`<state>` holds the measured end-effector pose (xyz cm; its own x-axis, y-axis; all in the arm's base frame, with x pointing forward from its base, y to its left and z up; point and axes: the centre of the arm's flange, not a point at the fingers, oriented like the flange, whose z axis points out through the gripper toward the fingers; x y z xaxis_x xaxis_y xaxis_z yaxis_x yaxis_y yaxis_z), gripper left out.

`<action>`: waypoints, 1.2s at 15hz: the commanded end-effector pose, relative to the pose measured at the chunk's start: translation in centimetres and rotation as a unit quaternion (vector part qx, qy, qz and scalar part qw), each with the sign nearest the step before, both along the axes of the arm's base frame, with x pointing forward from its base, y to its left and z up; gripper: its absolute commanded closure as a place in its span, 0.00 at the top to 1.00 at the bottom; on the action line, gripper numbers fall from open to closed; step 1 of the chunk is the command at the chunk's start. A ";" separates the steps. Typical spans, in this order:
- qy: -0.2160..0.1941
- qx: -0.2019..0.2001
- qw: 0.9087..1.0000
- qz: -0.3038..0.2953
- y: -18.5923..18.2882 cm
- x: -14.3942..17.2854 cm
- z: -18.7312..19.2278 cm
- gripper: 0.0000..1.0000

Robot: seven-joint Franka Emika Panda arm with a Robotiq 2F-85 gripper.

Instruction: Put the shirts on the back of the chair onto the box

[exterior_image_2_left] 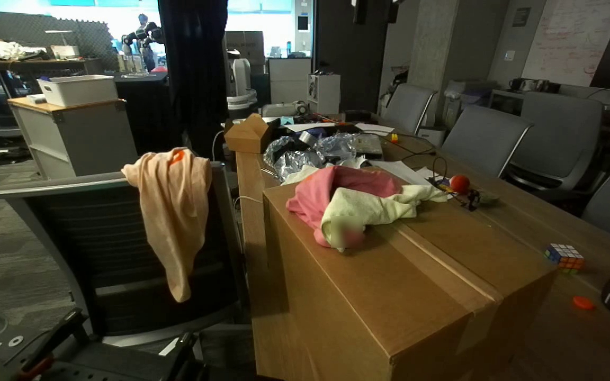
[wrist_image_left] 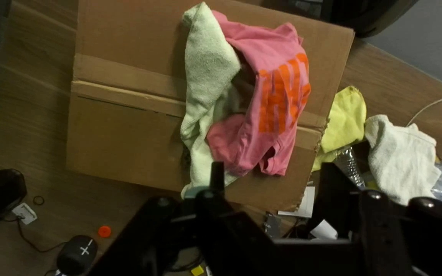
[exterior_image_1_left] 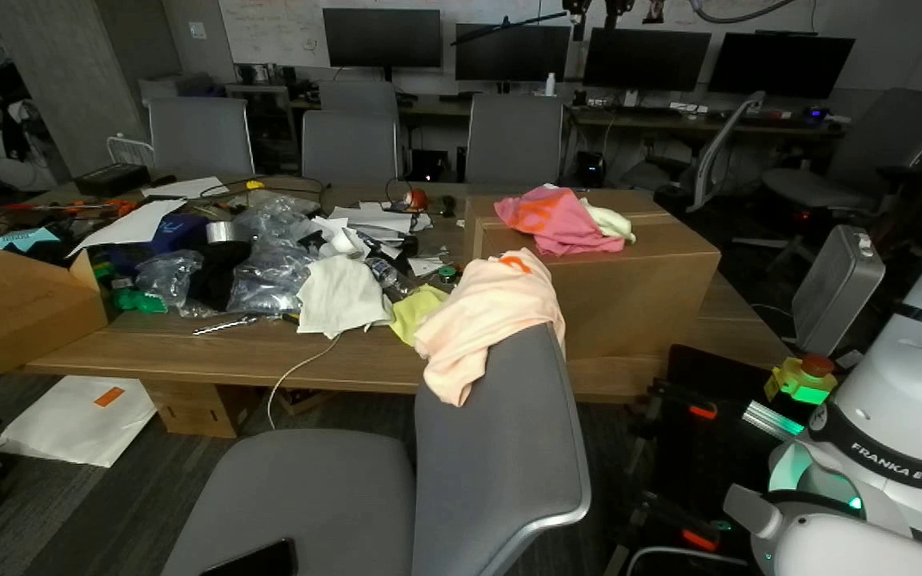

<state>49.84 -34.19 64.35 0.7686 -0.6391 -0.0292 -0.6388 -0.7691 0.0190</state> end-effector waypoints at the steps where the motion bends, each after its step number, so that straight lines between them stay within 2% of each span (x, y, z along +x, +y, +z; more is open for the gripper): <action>1: 0.036 0.016 0.997 0.069 2.3 0.7 -0.6 0.97; 2: 0.049 0.021 0.995 0.089 3.7 0.7 -1.4 1.00; 8: 0.100 0.026 0.977 0.188 11.9 1.3 -5.1 1.00; 14: 0.114 0.055 0.954 0.272 21.2 1.5 -8.9 1.00; 18: 0.121 0.069 0.935 0.325 27.1 1.5 -12.4 1.00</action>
